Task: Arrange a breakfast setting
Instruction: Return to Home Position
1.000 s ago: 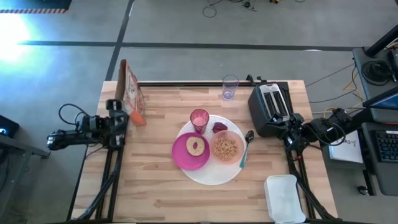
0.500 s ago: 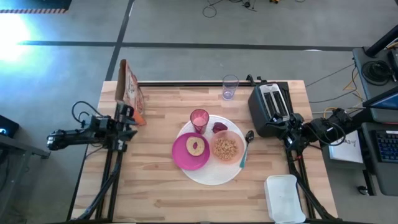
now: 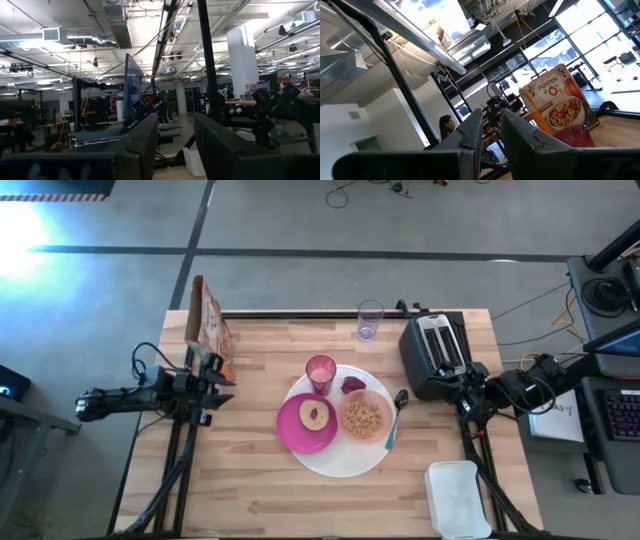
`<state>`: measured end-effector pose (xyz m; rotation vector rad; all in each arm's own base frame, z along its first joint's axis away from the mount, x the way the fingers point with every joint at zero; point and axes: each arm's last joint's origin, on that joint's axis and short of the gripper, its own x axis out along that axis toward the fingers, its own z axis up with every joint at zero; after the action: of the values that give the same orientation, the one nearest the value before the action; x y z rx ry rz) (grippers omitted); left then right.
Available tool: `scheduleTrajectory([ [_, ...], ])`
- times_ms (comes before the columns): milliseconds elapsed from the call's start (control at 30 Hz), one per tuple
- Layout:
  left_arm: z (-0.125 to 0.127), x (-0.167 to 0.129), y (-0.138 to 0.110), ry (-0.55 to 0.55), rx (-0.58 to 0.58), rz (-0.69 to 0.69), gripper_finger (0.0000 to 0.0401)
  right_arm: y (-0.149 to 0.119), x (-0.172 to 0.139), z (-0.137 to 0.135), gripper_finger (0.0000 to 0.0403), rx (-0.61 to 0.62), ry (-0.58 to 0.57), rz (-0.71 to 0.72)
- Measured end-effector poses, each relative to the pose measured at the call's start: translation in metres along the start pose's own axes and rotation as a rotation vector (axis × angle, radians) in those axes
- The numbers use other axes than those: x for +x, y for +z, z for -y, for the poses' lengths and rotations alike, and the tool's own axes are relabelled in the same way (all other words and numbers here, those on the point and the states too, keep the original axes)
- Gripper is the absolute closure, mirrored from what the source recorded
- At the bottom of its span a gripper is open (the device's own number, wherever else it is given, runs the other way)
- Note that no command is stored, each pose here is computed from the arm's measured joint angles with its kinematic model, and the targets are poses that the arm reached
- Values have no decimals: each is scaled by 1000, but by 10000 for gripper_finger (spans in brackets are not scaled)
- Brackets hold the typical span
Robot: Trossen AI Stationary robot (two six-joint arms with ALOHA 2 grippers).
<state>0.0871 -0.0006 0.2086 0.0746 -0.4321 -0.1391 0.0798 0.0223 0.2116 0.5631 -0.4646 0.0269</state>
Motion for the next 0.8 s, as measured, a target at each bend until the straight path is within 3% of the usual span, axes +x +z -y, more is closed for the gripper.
scheduleTrajectory([
  [800, 0, 0, 0, 3, 1, 2, 290, -5, 2, 0, 344, -21, -13, -37],
])
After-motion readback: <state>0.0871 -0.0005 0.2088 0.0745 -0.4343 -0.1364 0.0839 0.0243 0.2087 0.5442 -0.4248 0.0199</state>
